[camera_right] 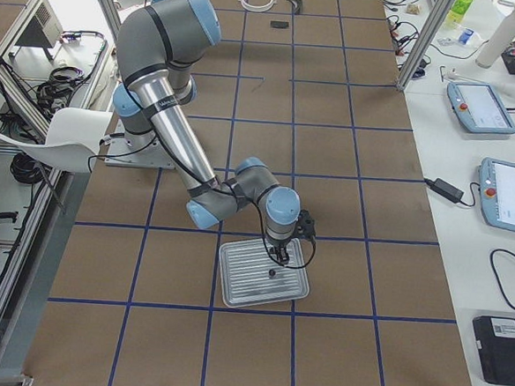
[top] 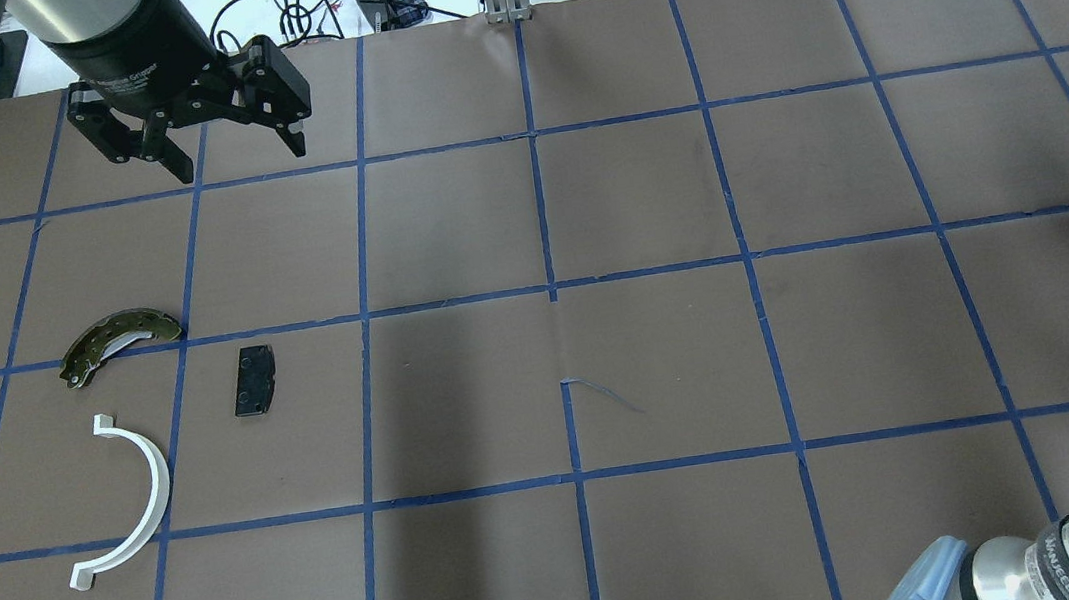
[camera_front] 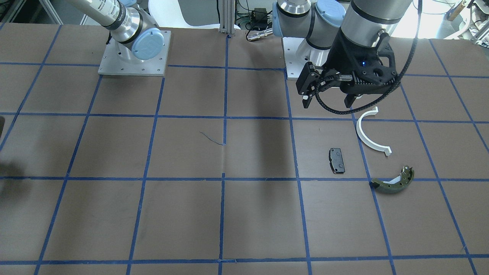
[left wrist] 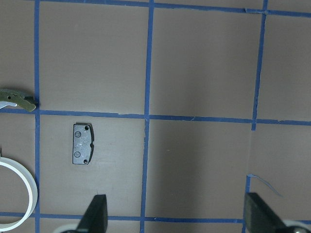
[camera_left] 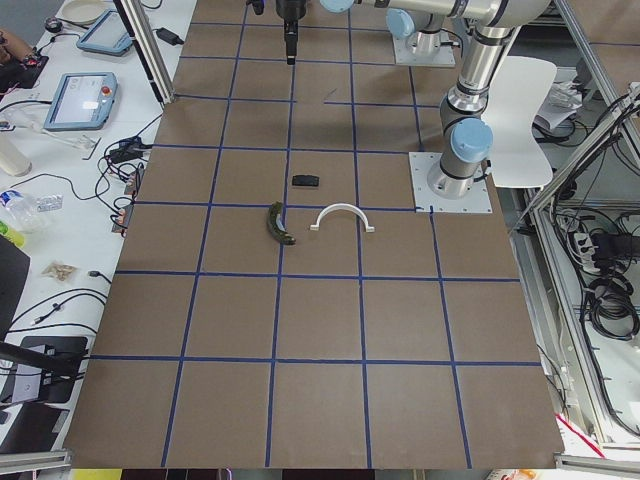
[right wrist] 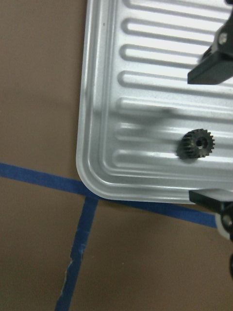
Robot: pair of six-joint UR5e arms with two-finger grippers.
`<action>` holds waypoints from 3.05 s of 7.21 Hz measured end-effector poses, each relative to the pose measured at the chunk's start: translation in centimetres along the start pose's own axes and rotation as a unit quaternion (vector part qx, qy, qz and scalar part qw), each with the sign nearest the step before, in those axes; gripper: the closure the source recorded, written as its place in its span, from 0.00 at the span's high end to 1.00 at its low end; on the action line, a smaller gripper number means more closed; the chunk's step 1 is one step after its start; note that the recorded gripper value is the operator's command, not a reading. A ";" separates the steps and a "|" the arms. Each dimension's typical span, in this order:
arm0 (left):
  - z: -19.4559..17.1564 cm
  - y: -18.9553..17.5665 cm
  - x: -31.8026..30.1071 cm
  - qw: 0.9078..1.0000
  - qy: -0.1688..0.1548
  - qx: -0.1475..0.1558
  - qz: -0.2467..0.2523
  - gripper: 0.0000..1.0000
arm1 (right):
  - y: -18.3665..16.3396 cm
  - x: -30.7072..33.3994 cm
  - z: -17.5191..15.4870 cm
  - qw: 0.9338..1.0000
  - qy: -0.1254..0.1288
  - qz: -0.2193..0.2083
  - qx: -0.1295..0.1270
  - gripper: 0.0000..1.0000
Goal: Place bearing gear from tray to pile
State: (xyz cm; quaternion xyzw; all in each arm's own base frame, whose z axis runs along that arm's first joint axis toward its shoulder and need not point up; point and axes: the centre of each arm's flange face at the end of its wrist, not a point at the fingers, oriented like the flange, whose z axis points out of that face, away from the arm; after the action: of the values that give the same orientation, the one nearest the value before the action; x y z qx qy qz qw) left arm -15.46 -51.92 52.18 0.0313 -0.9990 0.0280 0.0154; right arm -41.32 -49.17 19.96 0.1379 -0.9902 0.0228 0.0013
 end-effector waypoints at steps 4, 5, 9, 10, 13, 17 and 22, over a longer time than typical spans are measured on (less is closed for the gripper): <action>0.1 -0.1 -0.1 1.000 0.000 0.000 -0.001 1.00 | 0.8 -0.5 1.2 1.000 -0.008 0.008 -0.019 0.59; 0.0 -0.1 -0.1 1.000 0.000 0.000 -0.001 1.00 | 1.1 -0.4 1.2 0.999 -0.004 0.007 -0.032 0.61; 0.1 -0.1 -0.1 1.000 0.000 0.000 -0.001 1.00 | 0.9 -0.4 1.3 1.000 -0.005 0.009 -0.028 0.63; 0.0 -0.1 -0.1 1.000 0.000 0.000 -0.001 1.00 | 0.7 -0.5 1.4 1.000 -0.009 0.011 -0.020 0.62; 0.0 -0.1 -0.2 1.000 0.000 0.000 -0.002 1.00 | 0.6 -0.2 2.1 1.000 -0.011 0.012 -0.018 0.48; -0.1 -0.2 -0.2 1.000 0.000 0.001 -0.002 1.00 | 0.5 -0.2 2.1 1.000 -0.012 0.009 -0.017 0.13; 0.0 -0.1 -0.2 1.000 0.000 0.001 -0.002 1.00 | 0.3 -1.0 -0.5 1.000 -0.006 0.009 -0.018 0.10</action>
State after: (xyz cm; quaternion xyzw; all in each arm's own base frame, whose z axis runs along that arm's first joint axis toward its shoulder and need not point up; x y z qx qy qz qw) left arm -15.22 -52.02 52.23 0.0336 -0.9989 0.0285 0.0154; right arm -40.41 -48.62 20.43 0.1287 -0.9917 0.0045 -0.0021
